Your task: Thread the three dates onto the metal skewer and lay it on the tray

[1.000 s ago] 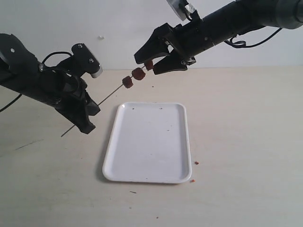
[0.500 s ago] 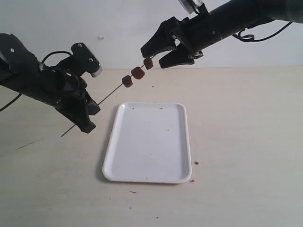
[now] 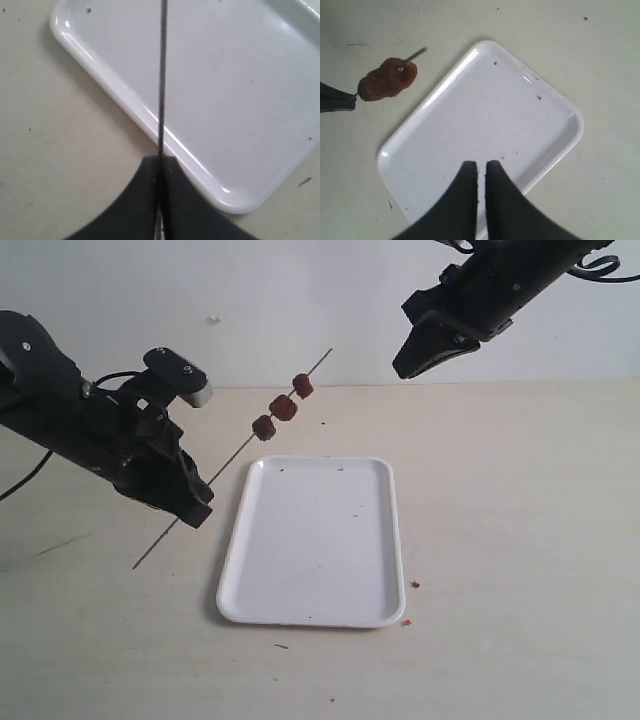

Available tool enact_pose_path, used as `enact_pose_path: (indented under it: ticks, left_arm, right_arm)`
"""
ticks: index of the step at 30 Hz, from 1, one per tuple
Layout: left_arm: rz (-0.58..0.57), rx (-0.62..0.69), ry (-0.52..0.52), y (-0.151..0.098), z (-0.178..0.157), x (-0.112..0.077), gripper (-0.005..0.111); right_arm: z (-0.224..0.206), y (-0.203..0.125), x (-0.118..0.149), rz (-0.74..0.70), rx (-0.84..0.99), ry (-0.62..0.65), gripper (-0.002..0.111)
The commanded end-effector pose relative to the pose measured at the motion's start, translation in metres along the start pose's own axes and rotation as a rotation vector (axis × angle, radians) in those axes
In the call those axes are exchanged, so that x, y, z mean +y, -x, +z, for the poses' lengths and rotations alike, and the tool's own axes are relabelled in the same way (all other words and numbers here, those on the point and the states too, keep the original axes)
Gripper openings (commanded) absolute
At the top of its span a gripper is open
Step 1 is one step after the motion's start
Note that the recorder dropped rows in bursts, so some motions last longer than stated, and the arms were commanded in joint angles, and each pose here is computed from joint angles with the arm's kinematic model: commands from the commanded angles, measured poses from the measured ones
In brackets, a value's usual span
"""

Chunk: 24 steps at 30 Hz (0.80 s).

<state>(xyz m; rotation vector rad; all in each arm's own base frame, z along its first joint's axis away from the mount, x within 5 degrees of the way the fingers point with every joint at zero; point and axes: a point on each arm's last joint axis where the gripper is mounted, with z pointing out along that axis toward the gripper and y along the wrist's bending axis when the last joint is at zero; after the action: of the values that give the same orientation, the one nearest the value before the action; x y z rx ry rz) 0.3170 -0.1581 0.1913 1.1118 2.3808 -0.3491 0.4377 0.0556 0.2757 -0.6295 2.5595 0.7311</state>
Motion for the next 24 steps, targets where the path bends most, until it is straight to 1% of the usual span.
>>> enact_pose_path:
  ticks: [1, 4, 9, 11, 12, 18, 20, 22, 24]
  left_arm:
    - [-0.197, 0.004, -0.025, 0.002, -0.004, -0.004, 0.0]
    - [-0.268, 0.037, -0.052, 0.0, -0.004, -0.007, 0.0]
    - [-0.406, 0.05, -0.029, 0.0, -0.002, -0.01, 0.0]
    - [-0.426, 0.054, -0.025, 0.002, -0.001, -0.015, 0.0]
    - [-0.431, 0.059, -0.025, 0.004, 0.001, -0.021, 0.0]
    - [-0.446, 0.09, -0.025, 0.011, 0.007, -0.053, 0.0]
    - [-0.474, 0.081, -0.02, 0.014, 0.009, -0.06, 0.0]
    - [-0.501, 0.069, -0.023, 0.016, 0.01, -0.066, 0.0]
    - [-0.525, 0.05, -0.025, 0.019, 0.011, -0.072, 0.0]
  right_arm:
    - [-0.015, 0.006, 0.002, 0.043, -0.068, -0.08, 0.0]
    - [-0.027, 0.007, 0.0, 0.077, -0.096, -0.2, 0.0]
    - [-0.049, -0.004, 0.012, 0.084, -0.191, -0.296, 0.0]
    - [-0.053, -0.014, 0.016, 0.102, -0.241, -0.329, 0.0]
    - [-0.06, -0.019, 0.02, 0.108, -0.304, -0.362, 0.0]
    - [-0.071, -0.068, 0.035, 0.136, -0.498, -0.499, 0.0]
    - [-0.076, -0.087, 0.042, 0.155, -0.565, -0.531, 0.0]
    - [-0.075, -0.11, 0.046, 0.164, -0.595, -0.569, 0.0]
    - [-0.079, -0.133, 0.051, 0.163, -0.662, -0.625, 0.0]
